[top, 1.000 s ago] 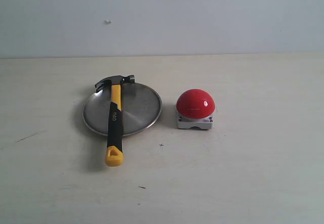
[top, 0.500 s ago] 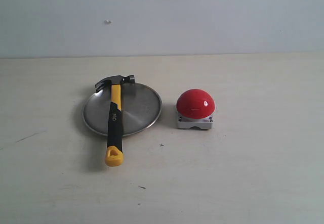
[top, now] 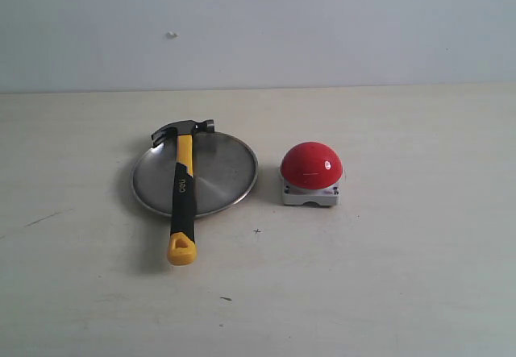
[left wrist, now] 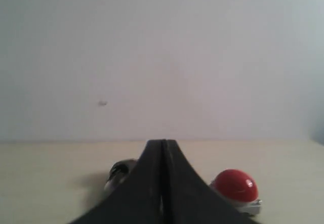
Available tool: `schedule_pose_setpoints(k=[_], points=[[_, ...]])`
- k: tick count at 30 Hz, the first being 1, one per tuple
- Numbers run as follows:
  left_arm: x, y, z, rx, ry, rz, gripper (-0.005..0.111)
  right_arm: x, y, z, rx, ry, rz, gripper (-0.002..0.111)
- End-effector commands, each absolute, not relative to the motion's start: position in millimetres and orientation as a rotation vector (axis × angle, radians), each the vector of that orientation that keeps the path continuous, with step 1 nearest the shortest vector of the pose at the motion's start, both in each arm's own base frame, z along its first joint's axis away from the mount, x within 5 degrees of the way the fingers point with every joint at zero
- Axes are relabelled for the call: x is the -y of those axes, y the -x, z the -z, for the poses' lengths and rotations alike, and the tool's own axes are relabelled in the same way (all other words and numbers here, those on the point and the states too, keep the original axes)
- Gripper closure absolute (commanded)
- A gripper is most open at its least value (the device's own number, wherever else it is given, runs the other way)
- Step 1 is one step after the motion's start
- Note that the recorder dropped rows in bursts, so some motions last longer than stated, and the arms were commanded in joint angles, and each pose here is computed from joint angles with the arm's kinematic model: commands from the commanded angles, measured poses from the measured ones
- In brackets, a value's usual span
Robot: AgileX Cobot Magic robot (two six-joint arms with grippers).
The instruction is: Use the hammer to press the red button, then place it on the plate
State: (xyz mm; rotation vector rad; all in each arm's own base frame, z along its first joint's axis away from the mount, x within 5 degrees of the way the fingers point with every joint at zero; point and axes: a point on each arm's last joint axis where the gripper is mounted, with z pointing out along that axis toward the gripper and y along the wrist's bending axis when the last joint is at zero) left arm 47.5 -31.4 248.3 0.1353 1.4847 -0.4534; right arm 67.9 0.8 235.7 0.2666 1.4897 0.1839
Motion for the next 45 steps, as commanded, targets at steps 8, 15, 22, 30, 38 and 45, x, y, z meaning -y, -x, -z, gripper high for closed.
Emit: schedule_pose_setpoints(k=[8,15,22,30,38,45], points=[[2,-59,-214,-1.58,0.028,0.094,0.107,-1,-68,-234,-1.489,-0.267,-0.185,0.108],[3,-60,-209,-1.548,-0.01,0.058,0.107,-1,-68,-234,-1.489,-0.267,-0.185,0.108],[3,-60,-209,-1.548,-0.01,0.058,0.107,-1,-68,-234,-1.489,-0.269,-0.183,0.108],[3,-60,-209,-1.548,-0.01,0.058,0.107,-1,-68,-234,-1.489,-0.269,-0.183,0.108],[3,-60,-209,-1.548,-0.01,0.058,0.107,-1,-68,-234,-1.489,-0.269,-0.183,0.108],[3,-60,-209,-1.548,-0.01,0.058,0.107,-1,-68,-234,-1.489,-0.269,-0.183,0.108]])
